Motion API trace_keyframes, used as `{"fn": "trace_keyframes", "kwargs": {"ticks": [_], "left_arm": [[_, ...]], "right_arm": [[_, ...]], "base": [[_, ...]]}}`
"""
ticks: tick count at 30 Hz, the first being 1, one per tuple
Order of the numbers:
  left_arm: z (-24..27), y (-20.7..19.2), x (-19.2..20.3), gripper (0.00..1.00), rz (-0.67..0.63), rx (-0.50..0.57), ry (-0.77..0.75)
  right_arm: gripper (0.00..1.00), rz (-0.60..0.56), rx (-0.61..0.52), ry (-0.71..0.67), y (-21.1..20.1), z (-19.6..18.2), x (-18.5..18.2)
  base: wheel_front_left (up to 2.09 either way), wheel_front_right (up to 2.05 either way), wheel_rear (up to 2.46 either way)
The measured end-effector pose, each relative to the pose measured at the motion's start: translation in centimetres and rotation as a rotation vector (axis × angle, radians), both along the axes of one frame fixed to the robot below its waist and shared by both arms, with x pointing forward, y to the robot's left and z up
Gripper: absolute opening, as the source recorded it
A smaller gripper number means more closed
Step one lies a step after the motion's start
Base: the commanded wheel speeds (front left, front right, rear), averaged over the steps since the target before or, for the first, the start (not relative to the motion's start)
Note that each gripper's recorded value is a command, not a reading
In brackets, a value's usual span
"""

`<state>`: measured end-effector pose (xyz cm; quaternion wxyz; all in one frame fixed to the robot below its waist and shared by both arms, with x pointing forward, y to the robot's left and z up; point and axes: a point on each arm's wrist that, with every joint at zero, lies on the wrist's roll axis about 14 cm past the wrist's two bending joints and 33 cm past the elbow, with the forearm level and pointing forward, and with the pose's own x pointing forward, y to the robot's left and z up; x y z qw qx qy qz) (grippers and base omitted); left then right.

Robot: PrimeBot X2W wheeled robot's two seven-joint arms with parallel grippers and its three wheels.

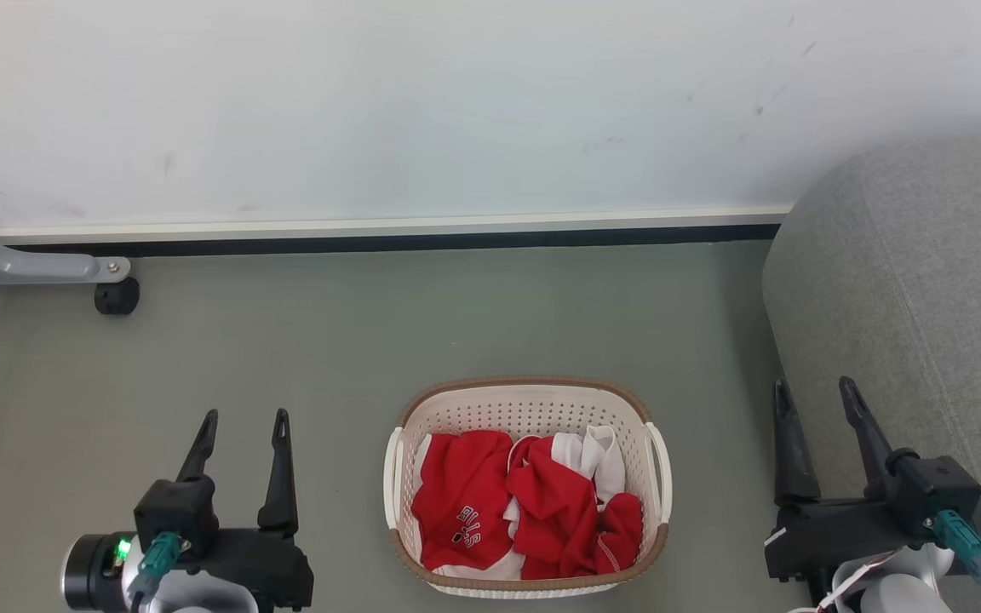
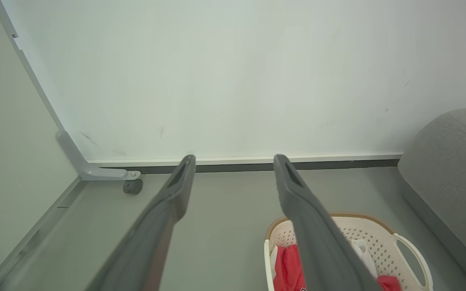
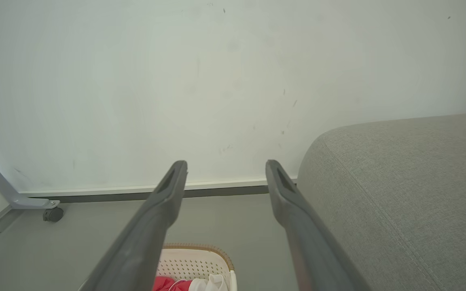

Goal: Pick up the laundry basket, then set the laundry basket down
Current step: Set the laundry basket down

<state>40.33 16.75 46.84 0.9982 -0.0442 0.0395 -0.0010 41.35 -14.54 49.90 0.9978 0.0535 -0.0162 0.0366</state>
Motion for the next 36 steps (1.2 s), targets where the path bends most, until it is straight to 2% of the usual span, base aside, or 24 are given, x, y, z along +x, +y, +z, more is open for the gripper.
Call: {"fn": "trace_keyframes", "kwargs": {"ticks": [15, 36], "left_arm": [[-0.9, 0.4, -0.7, 1.0, -0.02, 0.041, 0.063], [-0.5, 0.9, -1.0, 1.0, -0.014, 0.041, 0.068]], "right_arm": [[1.0, 0.004, -0.017, 0.001, 0.1, -0.2, -0.3], [1.0, -0.014, -0.026, -0.008, -0.6, 0.2, -0.6]], "base": [[0.0, 0.0, 0.0], [0.0, 0.0, 0.0]]}}
